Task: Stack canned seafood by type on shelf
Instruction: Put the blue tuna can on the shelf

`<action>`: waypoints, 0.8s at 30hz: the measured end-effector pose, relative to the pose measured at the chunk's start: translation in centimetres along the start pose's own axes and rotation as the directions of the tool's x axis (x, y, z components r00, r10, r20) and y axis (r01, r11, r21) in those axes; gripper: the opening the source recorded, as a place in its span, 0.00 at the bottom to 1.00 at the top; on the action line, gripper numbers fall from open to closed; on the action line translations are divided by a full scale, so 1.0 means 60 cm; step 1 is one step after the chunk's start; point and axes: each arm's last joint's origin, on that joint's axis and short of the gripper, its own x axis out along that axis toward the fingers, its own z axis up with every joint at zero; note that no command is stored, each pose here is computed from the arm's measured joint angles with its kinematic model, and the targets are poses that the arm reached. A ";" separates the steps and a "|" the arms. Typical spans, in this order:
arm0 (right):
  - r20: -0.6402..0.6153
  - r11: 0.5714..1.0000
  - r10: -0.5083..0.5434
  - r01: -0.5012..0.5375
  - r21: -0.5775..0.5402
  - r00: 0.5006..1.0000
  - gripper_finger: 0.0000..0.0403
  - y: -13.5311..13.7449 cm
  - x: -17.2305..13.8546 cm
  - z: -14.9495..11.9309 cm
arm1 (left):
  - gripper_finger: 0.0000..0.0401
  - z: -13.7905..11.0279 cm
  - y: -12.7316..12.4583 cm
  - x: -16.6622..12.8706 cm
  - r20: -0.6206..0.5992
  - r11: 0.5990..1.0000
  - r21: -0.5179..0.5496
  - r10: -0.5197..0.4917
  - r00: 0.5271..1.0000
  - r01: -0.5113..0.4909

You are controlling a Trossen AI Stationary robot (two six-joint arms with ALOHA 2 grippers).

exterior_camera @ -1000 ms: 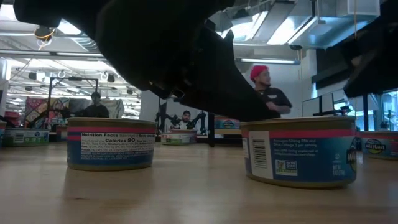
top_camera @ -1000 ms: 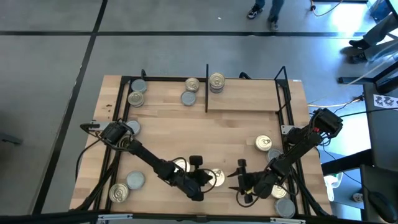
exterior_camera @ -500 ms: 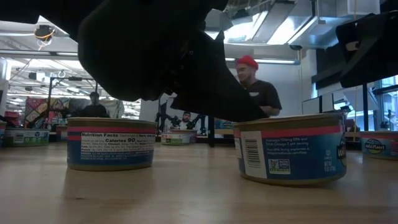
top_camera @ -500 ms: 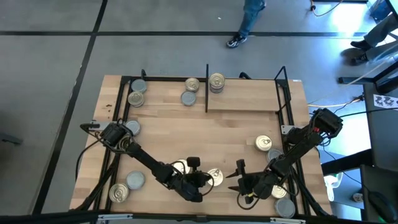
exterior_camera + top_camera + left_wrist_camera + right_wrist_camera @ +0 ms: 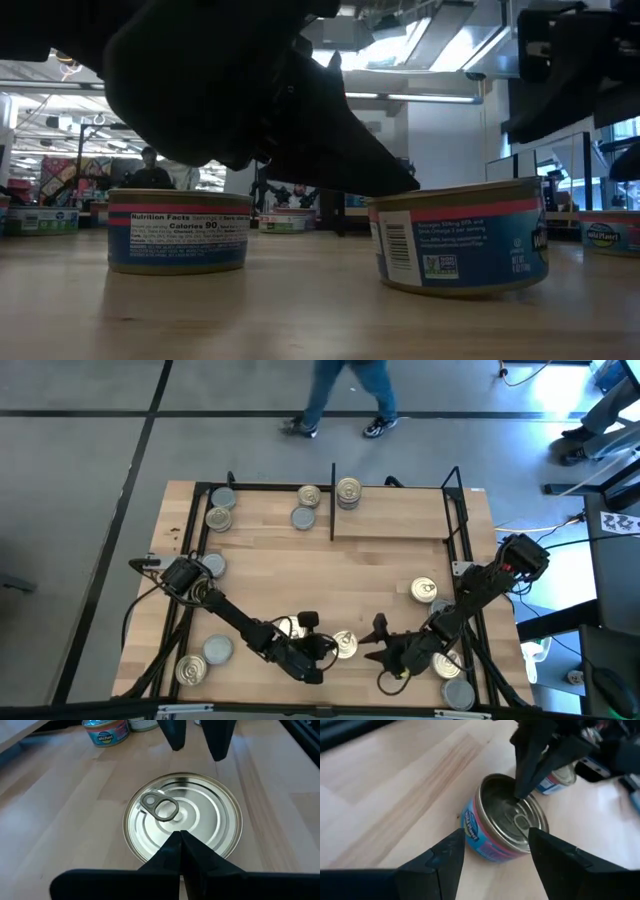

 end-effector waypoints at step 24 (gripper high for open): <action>-0.055 0.931 -0.060 0.036 -0.364 0.997 0.55 0.027 0.047 -0.011 | 0.01 -0.014 0.004 -0.004 -0.007 0.999 -0.042 0.023 1.000 -0.023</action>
